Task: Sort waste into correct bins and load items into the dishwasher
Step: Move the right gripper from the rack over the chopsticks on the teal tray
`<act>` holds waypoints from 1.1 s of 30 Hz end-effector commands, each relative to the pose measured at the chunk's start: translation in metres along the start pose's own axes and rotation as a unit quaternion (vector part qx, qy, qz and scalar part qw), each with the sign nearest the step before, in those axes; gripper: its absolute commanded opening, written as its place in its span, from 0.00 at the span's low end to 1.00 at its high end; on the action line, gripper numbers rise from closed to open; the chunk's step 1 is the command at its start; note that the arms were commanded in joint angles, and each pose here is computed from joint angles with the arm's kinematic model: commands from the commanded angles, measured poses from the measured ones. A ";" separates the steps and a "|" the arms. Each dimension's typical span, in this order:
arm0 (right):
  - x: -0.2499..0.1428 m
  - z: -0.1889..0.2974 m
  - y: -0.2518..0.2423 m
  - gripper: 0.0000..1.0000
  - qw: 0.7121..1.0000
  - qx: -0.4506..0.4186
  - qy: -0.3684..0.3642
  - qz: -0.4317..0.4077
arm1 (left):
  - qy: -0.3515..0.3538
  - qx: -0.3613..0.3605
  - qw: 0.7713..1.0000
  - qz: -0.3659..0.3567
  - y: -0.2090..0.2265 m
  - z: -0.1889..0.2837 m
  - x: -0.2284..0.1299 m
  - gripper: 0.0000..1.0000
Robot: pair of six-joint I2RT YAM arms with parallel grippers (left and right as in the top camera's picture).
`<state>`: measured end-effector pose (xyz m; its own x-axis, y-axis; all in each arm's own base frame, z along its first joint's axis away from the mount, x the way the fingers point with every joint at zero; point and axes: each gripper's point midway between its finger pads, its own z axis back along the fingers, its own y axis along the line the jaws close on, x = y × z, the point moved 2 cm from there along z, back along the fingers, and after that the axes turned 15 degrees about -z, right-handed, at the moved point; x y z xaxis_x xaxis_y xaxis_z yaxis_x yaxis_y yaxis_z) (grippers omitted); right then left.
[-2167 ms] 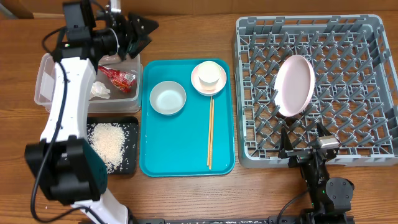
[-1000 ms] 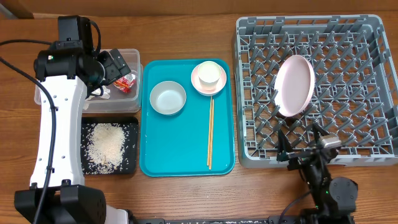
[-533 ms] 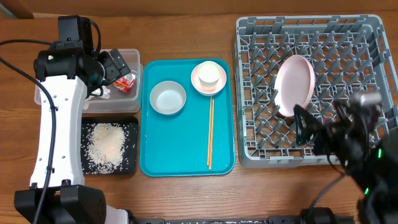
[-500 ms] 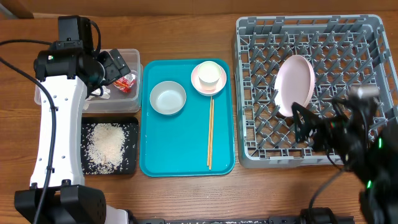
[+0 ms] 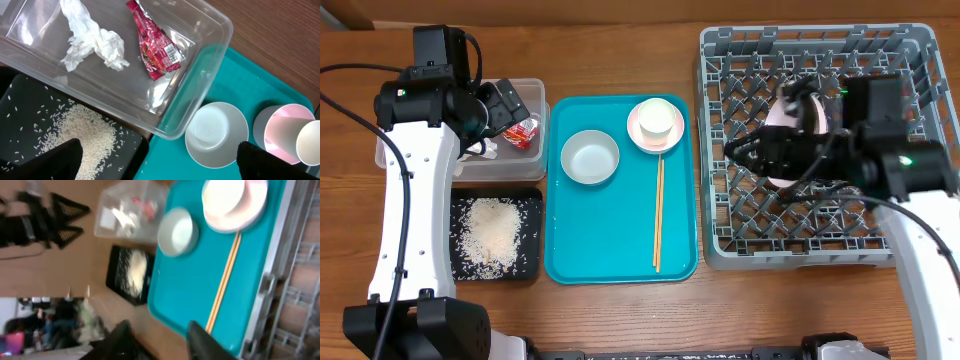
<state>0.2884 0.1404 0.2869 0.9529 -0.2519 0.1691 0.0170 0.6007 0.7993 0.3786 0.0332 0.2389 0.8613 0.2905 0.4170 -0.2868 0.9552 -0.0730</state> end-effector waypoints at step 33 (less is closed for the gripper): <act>-0.067 -0.155 -0.066 0.30 0.943 -0.318 0.006 0.095 | -0.007 0.002 1.000 -0.014 -0.001 0.004 0.002 1.00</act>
<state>0.2645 0.2439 0.1419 0.9716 -0.1056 0.2119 0.0343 0.9482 0.3157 0.3786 0.0332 0.2389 0.8613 0.2905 0.4170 -0.2868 0.9552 -0.0730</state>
